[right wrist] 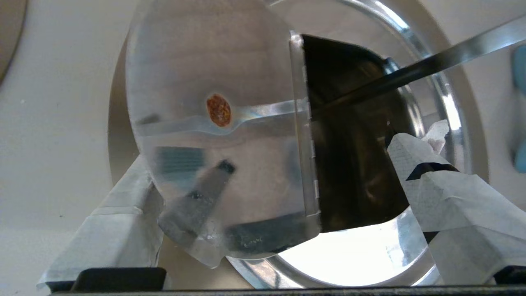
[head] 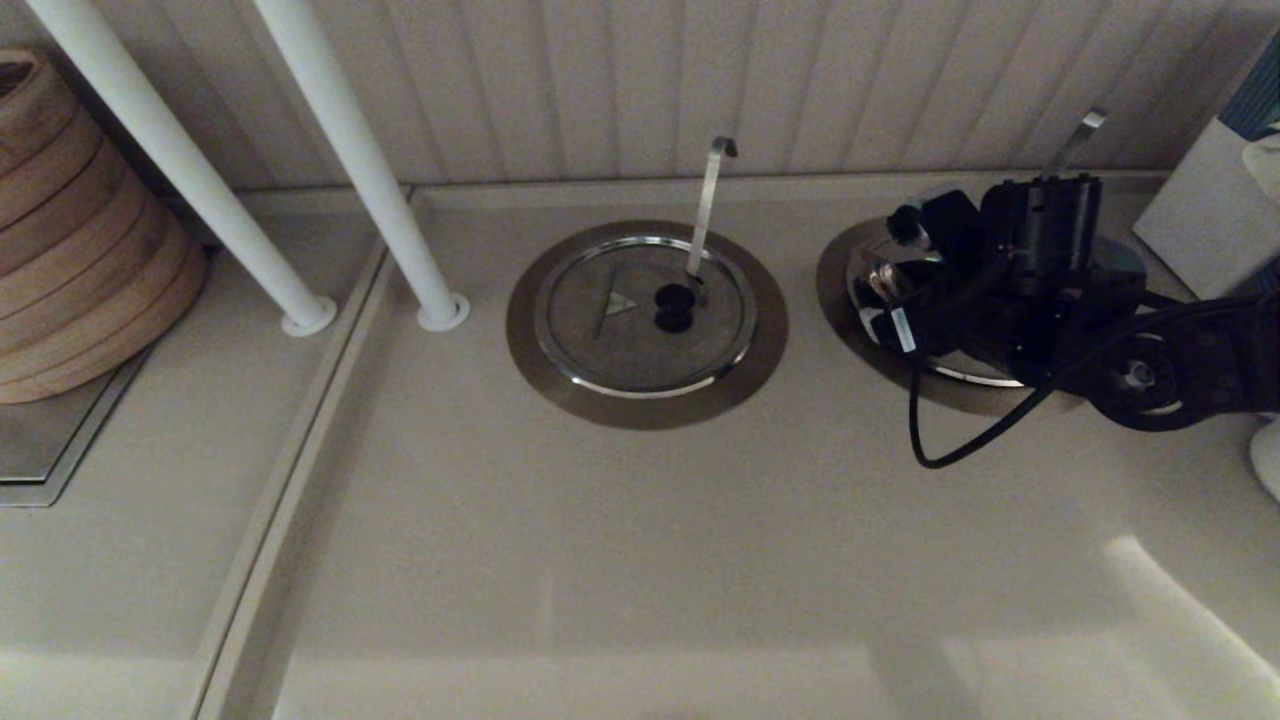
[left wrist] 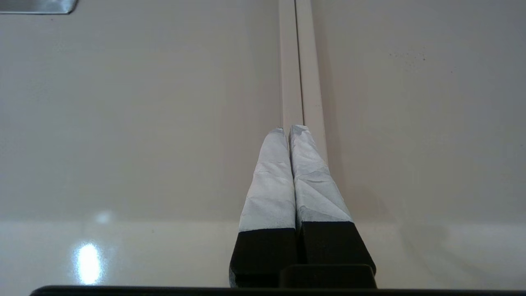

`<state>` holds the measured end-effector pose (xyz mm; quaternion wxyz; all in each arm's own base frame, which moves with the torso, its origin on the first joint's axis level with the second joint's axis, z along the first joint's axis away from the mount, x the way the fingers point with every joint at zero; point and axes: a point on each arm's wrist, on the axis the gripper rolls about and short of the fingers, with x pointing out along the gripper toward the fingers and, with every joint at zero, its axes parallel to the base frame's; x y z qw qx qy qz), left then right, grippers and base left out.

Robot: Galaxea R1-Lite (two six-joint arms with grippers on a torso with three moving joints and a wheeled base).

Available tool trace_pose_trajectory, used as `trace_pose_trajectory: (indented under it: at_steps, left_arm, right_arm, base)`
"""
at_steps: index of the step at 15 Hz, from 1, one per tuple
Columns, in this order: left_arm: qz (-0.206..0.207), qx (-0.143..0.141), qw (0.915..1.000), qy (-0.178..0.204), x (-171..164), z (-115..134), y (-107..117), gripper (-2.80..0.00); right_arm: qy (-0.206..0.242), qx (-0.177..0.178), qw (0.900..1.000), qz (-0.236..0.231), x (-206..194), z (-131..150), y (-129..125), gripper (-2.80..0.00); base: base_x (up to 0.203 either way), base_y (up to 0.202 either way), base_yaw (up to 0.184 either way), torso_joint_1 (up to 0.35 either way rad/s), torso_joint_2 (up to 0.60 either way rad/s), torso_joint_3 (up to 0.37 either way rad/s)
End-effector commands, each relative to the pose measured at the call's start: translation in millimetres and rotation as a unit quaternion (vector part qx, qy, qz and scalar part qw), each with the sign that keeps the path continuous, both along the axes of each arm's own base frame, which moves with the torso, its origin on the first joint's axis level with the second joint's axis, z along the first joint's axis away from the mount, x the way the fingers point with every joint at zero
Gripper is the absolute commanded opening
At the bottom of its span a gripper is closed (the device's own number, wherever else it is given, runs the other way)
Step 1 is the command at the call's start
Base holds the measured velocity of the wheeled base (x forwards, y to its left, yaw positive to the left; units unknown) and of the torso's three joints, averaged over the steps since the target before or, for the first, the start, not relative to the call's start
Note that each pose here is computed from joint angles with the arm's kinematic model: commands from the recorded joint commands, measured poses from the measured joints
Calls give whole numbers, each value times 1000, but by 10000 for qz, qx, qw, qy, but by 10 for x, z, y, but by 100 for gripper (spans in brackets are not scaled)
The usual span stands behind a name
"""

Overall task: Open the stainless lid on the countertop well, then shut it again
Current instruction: Close the lid

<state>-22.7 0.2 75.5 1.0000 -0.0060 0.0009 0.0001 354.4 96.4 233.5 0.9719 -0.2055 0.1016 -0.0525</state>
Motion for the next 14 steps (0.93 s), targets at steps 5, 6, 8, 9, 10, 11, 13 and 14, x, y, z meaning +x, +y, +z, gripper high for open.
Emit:
trace_pose_trajectory:
  at_steps: [5,6,8,9,10,11,13,14]
  left_arm:
    - [-1,-2,10000,-8,0,1,0,-280]
    - [2,-2,10000,-5,0,1,0,-280]
    - [-1,-2,10000,-1,0,0,0,-280]
    - [-1,-2,10000,-1,0,0,0,-280]
    - [-1,-2,10000,-6,0,1,0,-280]
    - [-1,-2,10000,-9,0,2,0,-280]
    - [-1,-2,10000,-4,0,1,0,-280]
    - [5,-2,10000,-5,0,1,0,-280]
  right_arm:
    - [-237,67,9994,-255,45,137,-174,0]
    - [-278,82,9991,-304,51,162,-209,0]
    - [-373,105,9984,-401,59,222,-285,0]
    - [-444,117,9979,-455,44,271,-329,0]
    - [-525,133,9972,-523,21,329,-389,0]
    - [-605,147,9964,-583,4,385,-437,0]
    - [-714,152,9945,-755,8,454,-568,0]
    - [-750,146,9936,-836,18,477,-630,0]
  base:
    - [0,0,0,0,0,0]
    - [0,0,0,0,0,0]
    - [0,0,0,0,0,0]
    - [0,0,0,0,0,0]
    - [0,0,0,0,0,0]
    - [0,0,0,0,0,0]
    - [0,0,0,0,0,0]
    - [0,0,0,0,0,0]
